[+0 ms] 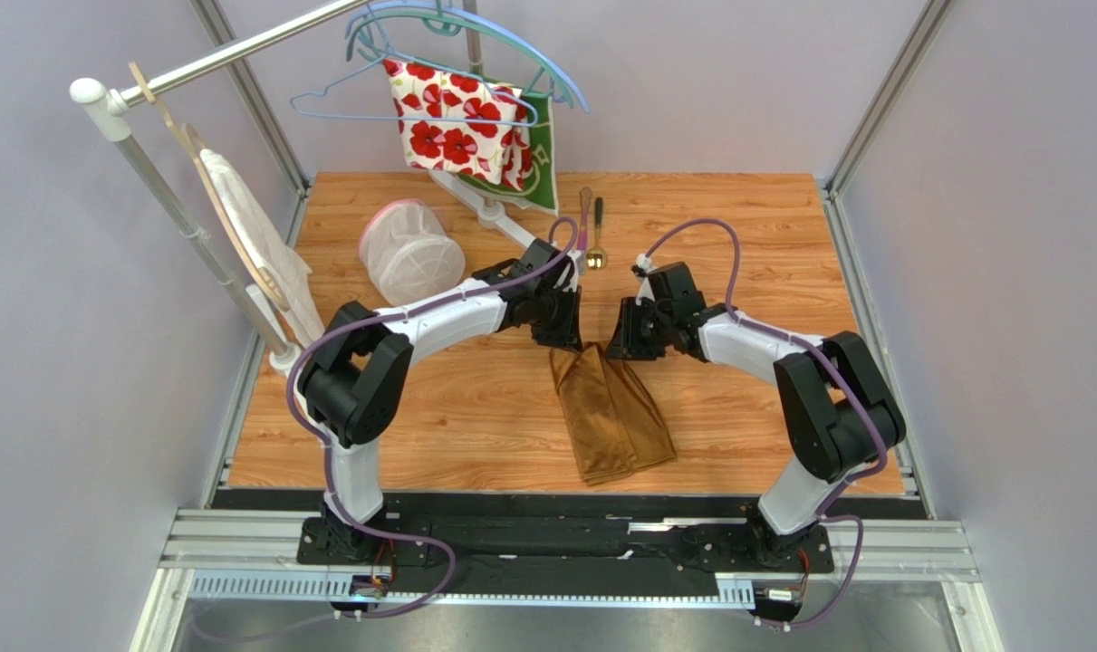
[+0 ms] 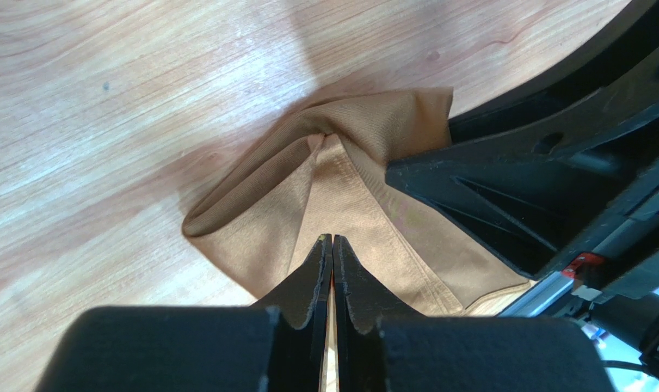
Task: Fold the napkin into a case and place the utensils inside
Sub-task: Grasp the top corner of the smaller rectangle folded napkin from the folded napkin.
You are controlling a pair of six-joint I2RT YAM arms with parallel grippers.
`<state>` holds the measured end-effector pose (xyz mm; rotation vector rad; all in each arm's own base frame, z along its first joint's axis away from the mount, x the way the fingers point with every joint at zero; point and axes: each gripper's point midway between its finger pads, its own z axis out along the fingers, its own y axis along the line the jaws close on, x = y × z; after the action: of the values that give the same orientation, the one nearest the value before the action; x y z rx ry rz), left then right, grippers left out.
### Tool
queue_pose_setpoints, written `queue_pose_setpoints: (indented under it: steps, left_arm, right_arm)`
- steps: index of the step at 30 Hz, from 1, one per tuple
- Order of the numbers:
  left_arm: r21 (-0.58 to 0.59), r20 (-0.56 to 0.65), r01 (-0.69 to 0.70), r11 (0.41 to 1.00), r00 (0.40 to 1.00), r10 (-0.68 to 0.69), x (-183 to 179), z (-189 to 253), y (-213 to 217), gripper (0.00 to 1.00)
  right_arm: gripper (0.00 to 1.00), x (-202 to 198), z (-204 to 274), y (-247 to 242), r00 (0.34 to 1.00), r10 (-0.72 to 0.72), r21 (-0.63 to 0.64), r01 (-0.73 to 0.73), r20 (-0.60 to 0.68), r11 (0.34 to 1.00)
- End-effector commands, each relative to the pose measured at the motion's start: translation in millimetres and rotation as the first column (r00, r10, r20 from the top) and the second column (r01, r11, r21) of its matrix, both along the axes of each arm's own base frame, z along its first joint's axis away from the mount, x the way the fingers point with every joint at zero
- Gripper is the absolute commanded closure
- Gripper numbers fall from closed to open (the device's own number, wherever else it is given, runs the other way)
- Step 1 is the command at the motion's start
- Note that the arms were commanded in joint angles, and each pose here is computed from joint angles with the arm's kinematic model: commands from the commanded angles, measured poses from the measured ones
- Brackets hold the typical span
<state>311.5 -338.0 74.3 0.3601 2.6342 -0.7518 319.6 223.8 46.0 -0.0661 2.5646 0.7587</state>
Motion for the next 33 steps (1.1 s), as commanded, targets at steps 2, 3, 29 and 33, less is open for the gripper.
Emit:
queue_pose_setpoints:
  steps: [2,3,29,33]
  left_arm:
    - [-0.069,0.055,0.025,0.997,0.998,-0.021,14.9,18.2,-16.1,0.93]
    - [-0.073,0.058,0.024,0.997,0.998,-0.02,15.6,19.2,-16.8,0.93]
    - [-0.002,-0.014,-0.018,1.0,1.0,0.018,20.8,-8.6,-15.4,0.95]
    - [0.02,0.003,-0.049,0.999,0.999,0.049,22.6,-8.0,-8.7,0.95]
  right_arm:
    - [0.7,35.5,13.1,-0.9,0.997,-0.016,0.013,0.015,0.074,1.0]
    - [0.67,37.5,10.4,0.4,0.998,-0.016,0.024,0.014,0.066,1.0]
    - [0.98,72.1,3.2,21.1,0.998,0.009,0.325,-0.029,0.062,0.945]
    - [1.0,72.5,9.4,22.7,0.996,0.017,0.348,-0.045,0.085,0.937]
